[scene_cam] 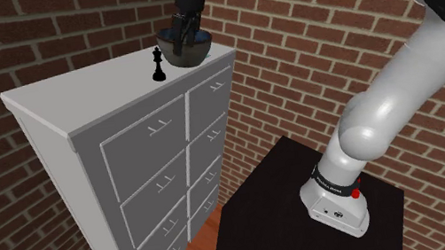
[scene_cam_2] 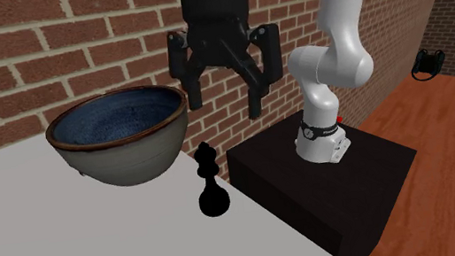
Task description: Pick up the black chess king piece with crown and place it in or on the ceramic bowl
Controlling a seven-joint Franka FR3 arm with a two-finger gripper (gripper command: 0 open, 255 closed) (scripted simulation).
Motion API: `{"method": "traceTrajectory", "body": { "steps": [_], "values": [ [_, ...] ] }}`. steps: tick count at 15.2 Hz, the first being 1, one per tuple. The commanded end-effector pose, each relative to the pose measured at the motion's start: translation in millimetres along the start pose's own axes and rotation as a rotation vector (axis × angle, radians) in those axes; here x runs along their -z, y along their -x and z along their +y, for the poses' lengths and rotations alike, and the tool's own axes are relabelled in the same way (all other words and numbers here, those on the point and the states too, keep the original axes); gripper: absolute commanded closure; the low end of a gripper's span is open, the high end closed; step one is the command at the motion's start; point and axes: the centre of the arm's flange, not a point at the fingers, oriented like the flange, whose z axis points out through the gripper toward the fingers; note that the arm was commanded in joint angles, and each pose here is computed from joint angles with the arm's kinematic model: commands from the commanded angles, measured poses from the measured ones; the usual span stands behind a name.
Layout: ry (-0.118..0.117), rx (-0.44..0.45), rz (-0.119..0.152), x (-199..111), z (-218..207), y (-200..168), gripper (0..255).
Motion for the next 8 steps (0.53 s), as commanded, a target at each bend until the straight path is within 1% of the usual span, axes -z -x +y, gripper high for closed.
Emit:
{"method": "traceTrajectory", "body": {
  "steps": [1, 4, 5, 8],
  "values": [
    [0.007, 0.032, 0.028, -0.5, -6.8, -22.9, 0],
    [0.017, 0.080, 0.067, 1.0, -20.2, -54.4, 0],
    [0.019, 0.088, 0.073, 1.4, -22.6, -59.6, 0],
    [0.019, 0.088, 0.073, -14.4, -22.4, -60.8, 0]
  ]
}}
